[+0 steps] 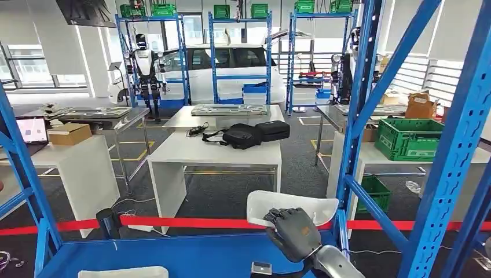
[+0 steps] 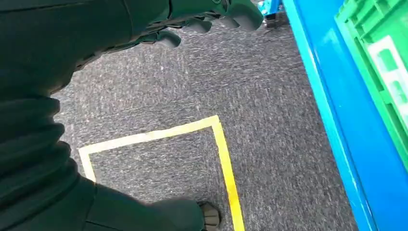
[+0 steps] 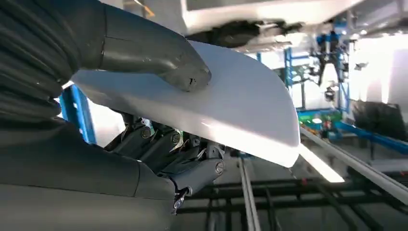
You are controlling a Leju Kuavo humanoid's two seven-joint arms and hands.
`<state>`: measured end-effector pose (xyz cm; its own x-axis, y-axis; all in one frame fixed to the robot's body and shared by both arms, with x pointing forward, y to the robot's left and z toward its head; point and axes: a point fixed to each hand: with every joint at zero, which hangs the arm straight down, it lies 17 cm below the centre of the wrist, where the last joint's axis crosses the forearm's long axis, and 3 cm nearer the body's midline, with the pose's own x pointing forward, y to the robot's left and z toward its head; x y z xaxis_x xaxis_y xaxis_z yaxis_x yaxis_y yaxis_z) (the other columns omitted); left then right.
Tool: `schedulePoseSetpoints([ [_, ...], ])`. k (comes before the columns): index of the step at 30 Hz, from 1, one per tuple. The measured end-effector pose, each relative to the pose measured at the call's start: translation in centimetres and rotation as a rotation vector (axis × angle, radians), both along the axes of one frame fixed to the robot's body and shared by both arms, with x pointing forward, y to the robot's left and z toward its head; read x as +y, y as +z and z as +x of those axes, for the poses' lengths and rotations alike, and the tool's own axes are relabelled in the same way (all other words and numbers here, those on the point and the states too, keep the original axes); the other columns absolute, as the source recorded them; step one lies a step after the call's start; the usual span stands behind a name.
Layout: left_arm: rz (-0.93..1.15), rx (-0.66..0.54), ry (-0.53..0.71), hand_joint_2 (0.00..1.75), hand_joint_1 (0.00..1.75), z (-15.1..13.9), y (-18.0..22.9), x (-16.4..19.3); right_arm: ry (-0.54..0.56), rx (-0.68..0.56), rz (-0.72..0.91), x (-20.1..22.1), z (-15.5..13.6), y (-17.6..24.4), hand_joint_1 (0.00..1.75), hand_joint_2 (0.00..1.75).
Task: Take the parts from the cabinet and place them on the table.
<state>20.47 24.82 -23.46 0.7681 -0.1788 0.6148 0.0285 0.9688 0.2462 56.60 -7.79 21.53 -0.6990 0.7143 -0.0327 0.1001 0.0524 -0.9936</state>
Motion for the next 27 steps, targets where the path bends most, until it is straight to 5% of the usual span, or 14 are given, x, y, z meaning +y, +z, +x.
schedulePoseSetpoints([
  [27, 0.06, 0.015, 0.085, 1.75, 0.0, -0.1, -0.2, 3.7, 0.1, -0.108, 0.065, 4.5, -3.6, 3.8, 1.61, 1.75],
])
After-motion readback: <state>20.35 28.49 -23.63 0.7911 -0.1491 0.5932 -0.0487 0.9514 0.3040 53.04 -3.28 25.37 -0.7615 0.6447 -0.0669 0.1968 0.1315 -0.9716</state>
